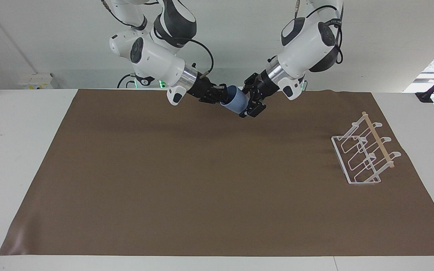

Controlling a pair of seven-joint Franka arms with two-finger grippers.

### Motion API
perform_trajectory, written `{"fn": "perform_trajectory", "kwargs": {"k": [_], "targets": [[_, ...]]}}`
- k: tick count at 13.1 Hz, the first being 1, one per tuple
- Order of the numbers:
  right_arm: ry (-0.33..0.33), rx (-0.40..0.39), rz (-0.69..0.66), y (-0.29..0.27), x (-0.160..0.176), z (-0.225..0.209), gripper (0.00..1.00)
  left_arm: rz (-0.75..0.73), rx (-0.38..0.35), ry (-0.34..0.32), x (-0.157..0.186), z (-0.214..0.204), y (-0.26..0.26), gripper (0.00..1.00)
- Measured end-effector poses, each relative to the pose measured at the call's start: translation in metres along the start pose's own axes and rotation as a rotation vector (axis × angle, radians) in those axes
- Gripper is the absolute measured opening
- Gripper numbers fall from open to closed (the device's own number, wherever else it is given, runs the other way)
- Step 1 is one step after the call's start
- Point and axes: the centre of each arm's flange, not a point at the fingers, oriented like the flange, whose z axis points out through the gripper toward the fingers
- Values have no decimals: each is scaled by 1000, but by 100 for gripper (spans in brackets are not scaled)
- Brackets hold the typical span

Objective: Hang cup on cup holder
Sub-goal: 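Grasp the cup with the left gripper and open the right gripper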

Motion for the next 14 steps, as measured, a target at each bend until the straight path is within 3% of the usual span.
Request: {"fn": "perform_trajectory", "kwargs": {"k": [1, 2, 9, 14], "targets": [[6, 1, 4, 2, 2, -1, 5, 8, 1, -2, 0, 0, -1, 81], [6, 2, 5, 2, 2, -1, 5, 36, -3, -2, 0, 0, -1, 75], [13, 5, 4, 1, 2, -2, 6, 92, -18, -4, -1, -1, 0, 75], [-1, 0, -6, -3, -4, 4, 60, 136, -12, -4, -5, 2, -2, 75]]}}
